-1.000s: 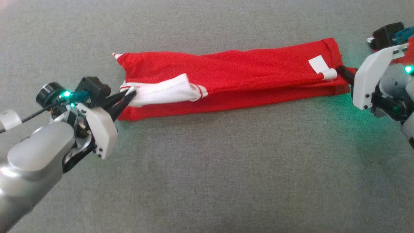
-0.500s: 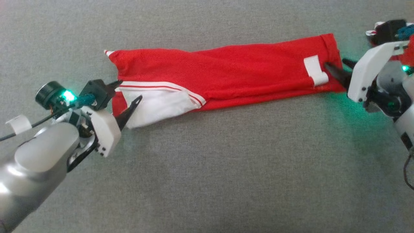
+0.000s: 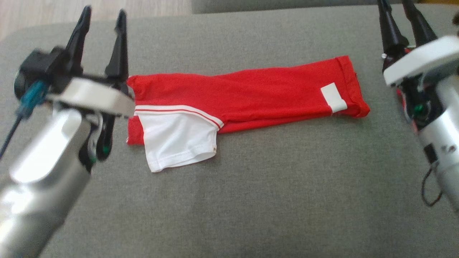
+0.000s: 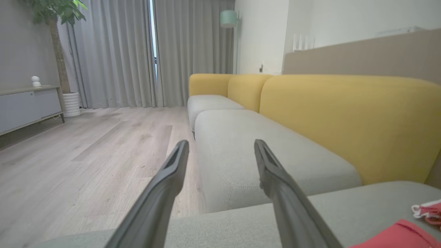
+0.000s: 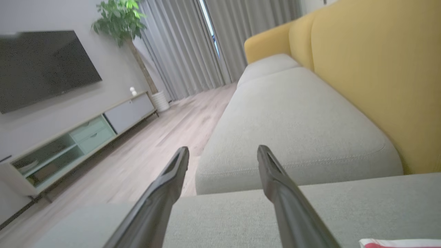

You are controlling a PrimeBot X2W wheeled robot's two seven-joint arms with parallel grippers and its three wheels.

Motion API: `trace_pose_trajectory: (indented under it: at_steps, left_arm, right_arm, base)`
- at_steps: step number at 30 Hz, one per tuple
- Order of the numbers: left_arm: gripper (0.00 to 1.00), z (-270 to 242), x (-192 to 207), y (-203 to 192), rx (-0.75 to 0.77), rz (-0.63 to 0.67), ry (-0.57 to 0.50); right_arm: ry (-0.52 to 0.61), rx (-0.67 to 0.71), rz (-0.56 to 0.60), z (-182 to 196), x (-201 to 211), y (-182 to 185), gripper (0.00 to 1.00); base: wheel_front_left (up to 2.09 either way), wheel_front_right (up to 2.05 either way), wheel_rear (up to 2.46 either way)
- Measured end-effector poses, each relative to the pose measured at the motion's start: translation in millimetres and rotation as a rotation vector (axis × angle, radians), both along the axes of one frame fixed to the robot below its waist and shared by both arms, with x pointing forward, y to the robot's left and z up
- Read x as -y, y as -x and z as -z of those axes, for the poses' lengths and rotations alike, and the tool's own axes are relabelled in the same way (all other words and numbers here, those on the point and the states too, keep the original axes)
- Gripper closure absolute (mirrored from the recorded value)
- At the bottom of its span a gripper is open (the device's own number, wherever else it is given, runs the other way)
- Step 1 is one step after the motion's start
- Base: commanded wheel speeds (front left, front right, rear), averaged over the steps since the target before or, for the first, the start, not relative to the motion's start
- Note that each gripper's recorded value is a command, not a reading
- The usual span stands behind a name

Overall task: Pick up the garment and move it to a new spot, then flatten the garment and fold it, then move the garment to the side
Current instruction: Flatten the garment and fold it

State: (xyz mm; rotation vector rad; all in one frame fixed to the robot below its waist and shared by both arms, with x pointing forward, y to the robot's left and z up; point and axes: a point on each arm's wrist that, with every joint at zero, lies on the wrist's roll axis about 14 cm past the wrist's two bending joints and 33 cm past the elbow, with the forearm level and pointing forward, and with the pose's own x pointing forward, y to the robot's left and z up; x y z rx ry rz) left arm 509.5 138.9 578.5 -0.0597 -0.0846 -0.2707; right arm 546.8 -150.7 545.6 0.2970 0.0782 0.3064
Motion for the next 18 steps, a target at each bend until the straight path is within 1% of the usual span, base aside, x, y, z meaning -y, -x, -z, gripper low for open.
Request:
trace_pose_trajectory:
  at_steps: [2, 6, 8, 10, 13, 15, 18]
  left_arm:
    - [0.0, -0.8, -7.1, 11.7, 0.008, -0.039, 0.059]
    - [0.0, 23.4, -17.5, 42.1, -0.03, -0.104, 0.122]
    - [0.0, 35.5, -18.0, 55.8, -0.049, -0.116, 0.138]
    - [0.0, 45.4, -19.6, 66.8, -0.064, -0.135, 0.153]
    - [0.0, 57.0, -17.4, 80.7, -0.075, -0.148, 0.16]
    - [0.0, 63.9, -14.1, 89.5, -0.083, -0.153, 0.169]
    - [0.0, 70.5, -12.7, 100.9, -0.086, -0.167, 0.184]
  right_arm:
    - [-0.017, 0.055, 0.03, -4.7, 2.7, 8.1, 0.0]
    - [0.023, 0.082, 0.045, 7.3, -0.1, 30.6, 0.0]
    - [0.043, 0.094, 0.048, 11.7, -3.6, 41.7, 0.0]
    - [0.005, 0.125, 0.08, 6.1, -4.1, 50.7, 0.0]
    - [-0.001, 0.187, 0.119, -1.8, -4.3, 67.0, 0.0]
    - [-0.029, 0.18, 0.164, 5.3, -0.8, 79.7, 0.0]
    - [-0.006, 0.13, 0.179, 29.9, -3.9, 102.6, 0.0]
  base:
    - [0.0, 0.0, 0.0]
    - [0.0, 0.0, 0.0]
    - [0.0, 0.0, 0.0]
    - [0.0, 0.0, 0.0]
    - [0.0, 0.0, 0.0]
    - [0.0, 0.0, 0.0]
    - [0.0, 0.0, 0.0]
